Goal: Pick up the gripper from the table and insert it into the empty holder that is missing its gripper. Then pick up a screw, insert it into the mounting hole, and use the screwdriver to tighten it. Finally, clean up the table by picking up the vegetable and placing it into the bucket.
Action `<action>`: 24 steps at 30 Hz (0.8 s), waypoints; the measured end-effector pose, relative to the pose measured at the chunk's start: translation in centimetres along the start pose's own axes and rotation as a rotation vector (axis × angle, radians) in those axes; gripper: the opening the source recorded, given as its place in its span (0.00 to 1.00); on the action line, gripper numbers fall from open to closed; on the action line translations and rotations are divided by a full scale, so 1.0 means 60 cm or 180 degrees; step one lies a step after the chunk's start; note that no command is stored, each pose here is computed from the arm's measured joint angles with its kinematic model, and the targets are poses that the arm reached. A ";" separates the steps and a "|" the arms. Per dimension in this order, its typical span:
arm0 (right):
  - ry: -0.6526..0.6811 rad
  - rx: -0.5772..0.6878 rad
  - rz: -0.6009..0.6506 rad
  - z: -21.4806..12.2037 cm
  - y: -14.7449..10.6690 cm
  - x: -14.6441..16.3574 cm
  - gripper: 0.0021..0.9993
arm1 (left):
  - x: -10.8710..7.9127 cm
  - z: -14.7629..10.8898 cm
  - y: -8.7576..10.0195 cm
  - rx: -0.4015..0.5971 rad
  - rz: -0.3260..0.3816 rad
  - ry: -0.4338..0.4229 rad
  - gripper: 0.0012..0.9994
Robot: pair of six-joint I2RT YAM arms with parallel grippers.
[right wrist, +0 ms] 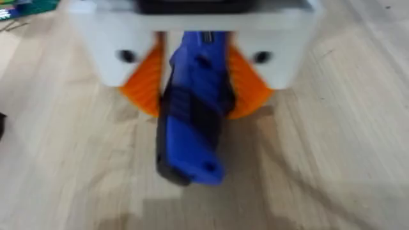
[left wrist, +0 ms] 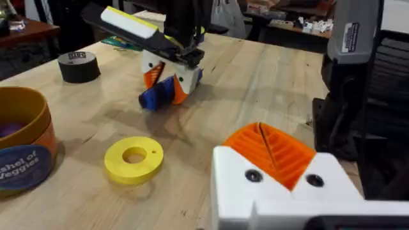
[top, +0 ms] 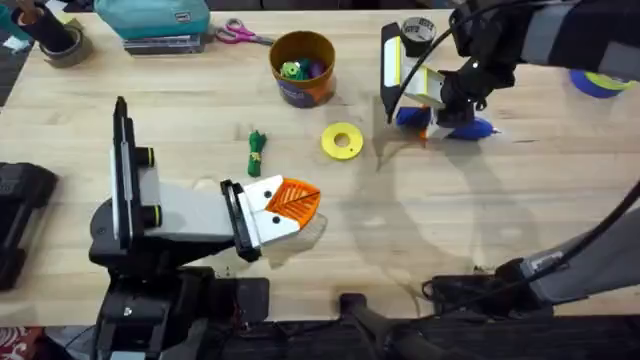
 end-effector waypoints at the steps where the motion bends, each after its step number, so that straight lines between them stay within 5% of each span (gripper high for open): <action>1: -0.0013 0.0006 -0.0009 0.000 0.000 -0.001 0.44 | 0.000 0.000 0.000 0.0000 0.0001 0.0000 0.01; 4: -0.0035 0.0017 -0.0029 0.000 -0.001 -0.003 0.90 | 0.000 0.000 0.000 0.0000 0.0000 0.0000 0.01; 5: -0.0043 0.0024 -0.0041 0.000 -0.001 -0.004 0.97 | 0.000 0.000 0.000 0.0000 0.0000 0.0000 0.01; 12: -0.0098 0.0031 -0.0002 -0.016 -0.002 -0.003 1.00 | 0.000 0.000 0.000 0.0000 0.0001 0.0000 0.01; 13: -0.0144 0.0026 0.0015 -0.023 -0.001 -0.004 1.00 | 0.000 0.000 0.000 -0.0001 0.0020 0.0001 0.06; 19: -0.0641 -0.0069 0.0319 -0.105 0.005 -0.012 1.00 | 0.000 0.000 0.000 -0.0001 0.0003 0.0001 0.95; 24: -0.1173 -0.0259 0.0709 -0.198 0.008 -0.006 1.00 | 0.000 0.000 0.000 0.0000 0.0003 0.0002 0.99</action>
Point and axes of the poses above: each hand's point on the last joint's axis, 136 mm out from that joint toward the fingers, its own z axis out along the fingers, its own x axis along the line the jaws close on, y = z × x, the point moved 7 cm from there along -z, back along the fingers, and after that the axes turned 8 degrees about -z, right-handed, at the moved point
